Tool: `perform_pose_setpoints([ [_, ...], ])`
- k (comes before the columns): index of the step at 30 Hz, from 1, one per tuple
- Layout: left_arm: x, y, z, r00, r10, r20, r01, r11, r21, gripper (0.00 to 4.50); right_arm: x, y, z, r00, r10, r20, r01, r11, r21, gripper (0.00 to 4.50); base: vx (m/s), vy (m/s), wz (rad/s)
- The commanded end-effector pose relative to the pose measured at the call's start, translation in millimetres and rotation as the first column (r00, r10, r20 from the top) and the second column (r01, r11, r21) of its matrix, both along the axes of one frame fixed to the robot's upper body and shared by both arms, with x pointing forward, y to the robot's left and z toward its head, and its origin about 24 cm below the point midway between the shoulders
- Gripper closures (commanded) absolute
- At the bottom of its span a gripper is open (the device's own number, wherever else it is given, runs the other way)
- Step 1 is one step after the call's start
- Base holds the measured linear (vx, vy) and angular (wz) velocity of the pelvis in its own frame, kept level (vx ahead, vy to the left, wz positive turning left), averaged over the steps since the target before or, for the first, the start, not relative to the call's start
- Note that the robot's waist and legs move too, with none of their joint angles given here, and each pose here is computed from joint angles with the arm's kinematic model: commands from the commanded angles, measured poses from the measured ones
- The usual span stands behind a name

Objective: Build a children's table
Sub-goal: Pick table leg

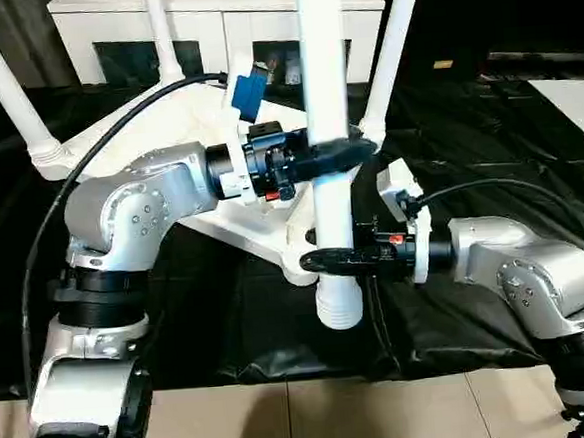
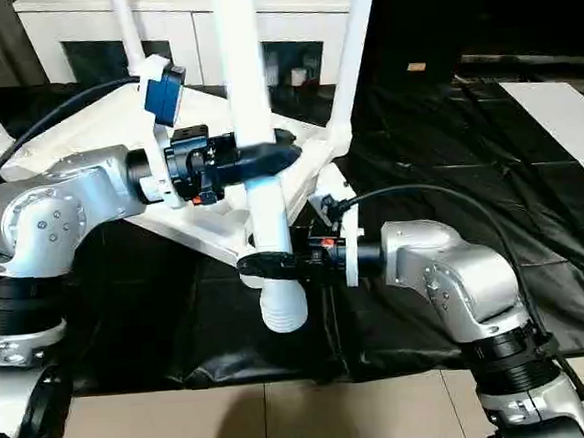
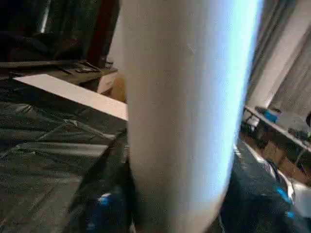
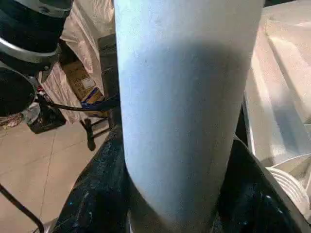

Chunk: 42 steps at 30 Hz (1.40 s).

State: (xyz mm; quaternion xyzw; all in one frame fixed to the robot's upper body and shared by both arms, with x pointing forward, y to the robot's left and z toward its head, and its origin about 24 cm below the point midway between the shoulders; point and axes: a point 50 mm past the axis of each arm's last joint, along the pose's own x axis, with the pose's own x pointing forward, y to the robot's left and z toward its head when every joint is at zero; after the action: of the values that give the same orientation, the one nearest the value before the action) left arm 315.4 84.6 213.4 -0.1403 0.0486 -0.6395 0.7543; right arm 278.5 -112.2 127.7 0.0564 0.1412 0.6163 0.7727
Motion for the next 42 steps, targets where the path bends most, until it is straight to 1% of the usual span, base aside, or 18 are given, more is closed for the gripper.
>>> perform_pose_setpoints([
  [1,2.7,0,9.8,0.999,0.021,0.028,-0.021,1.0,-0.015,2.47,3.7,-0.6,2.4,0.999,-0.014,0.034,0.015,1.0,-0.019,2.68,0.0,0.0,0.0],
  [2,3.5,1,10.6,0.999,0.03,0.03,-0.03,0.999,-0.015,2.67,4.2,-0.6,2.6,0.999,-0.017,0.045,0.018,1.0,-0.023,2.68,0.0,0.0,0.0],
  [3,3.5,1,10.6,0.999,0.03,0.03,-0.03,0.999,-0.015,2.67,4.2,-0.6,2.6,0.999,-0.017,0.045,0.018,1.0,-0.023,2.68,0.0,0.0,0.0],
  [4,4.1,1,11.6,0.999,0.039,0.034,-0.038,0.999,-0.015,2.7,5.4,-0.5,2.9,0.998,-0.029,0.062,0.031,0.999,-0.025,2.33,0.0,0.0,0.0],
  [5,5.3,2,14.4,0.997,0.058,0.047,-0.058,0.998,-0.012,2.72,8.7,0.2,3.9,0.994,-0.061,0.091,0.063,0.998,-0.018,2.13,0.0,0.0,0.0],
  [6,5.8,2,16.1,0.996,0.068,0.052,-0.068,0.998,-0.013,2.73,10.2,0.7,4.3,0.992,-0.079,0.097,0.08,0.997,-0.007,1.99,0.0,0.0,0.0],
  [8,6.8,3,21.0,0.994,0.087,0.058,-0.086,0.996,-0.022,2.74,11.6,2.3,5.6,0.99,-0.095,0.1,0.094,0.995,0.013,1.97,0.0,0.0,0.0],
  [10,7.1,4,23.6,0.994,0.092,0.061,-0.09,0.995,-0.03,2.75,11.6,3.4,6.2,0.99,-0.095,0.101,0.093,0.995,0.021,1.67,0.0,0.0,0.0],
  [11,7.2,4,24.1,0.994,0.092,0.062,-0.09,0.995,-0.03,2.75,11.4,3.8,6.2,0.99,-0.094,0.102,0.092,0.996,0.021,1.67,0.0,0.0,0.0],
  [13,7.4,4,24.2,0.994,0.093,0.063,-0.091,0.995,-0.027,2.75,11.4,3.9,5.9,0.99,-0.091,0.107,0.09,0.996,0.014,1.51,0.0,0.0,0.0],
  [15,7.8,5,23.6,0.994,0.088,0.064,-0.088,0.996,-0.009,2.75,12.2,1.6,4.3,0.988,-0.095,0.125,0.098,0.995,-0.023,1.41,0.0,0.0,0.0],
  [24,3.3,3,23.2,0.996,0.032,0.078,-0.034,0.999,0.029,2.75,11.3,-3.8,2.3,0.993,-0.069,0.094,0.075,0.995,-0.061,1.4,0.0,0.0,0.0],
  [30,2.4,1,23.9,0.996,0.019,0.082,-0.021,0.999,0.027,2.75,7.5,-3.2,-1.3,0.998,-0.032,0.059,0.036,0.996,-0.077,1.4,0.0,0.0,0.0],
  [32,2.0,1,24.1,0.996,0.013,0.084,-0.016,1.0,0.026,2.75,4.5,-1.7,-4.7,0.999,-0.008,0.038,0.012,0.996,-0.087,1.4,0.0,0.0,0.0],
  [41,-0.5,0,24.6,0.995,-0.016,0.095,0.013,0.999,0.031,2.75,2.9,0.3,-7.9,1.0,-0.003,0.021,0.005,0.997,-0.082,1.4,0.0,0.0,0.0],
  [42,-0.7,0,24.5,0.995,-0.019,0.095,0.016,0.999,0.033,2.75,2.9,0.3,-7.8,1.0,-0.004,0.02,0.006,0.997,-0.081,1.58,0.0,0.0,0.0],
])
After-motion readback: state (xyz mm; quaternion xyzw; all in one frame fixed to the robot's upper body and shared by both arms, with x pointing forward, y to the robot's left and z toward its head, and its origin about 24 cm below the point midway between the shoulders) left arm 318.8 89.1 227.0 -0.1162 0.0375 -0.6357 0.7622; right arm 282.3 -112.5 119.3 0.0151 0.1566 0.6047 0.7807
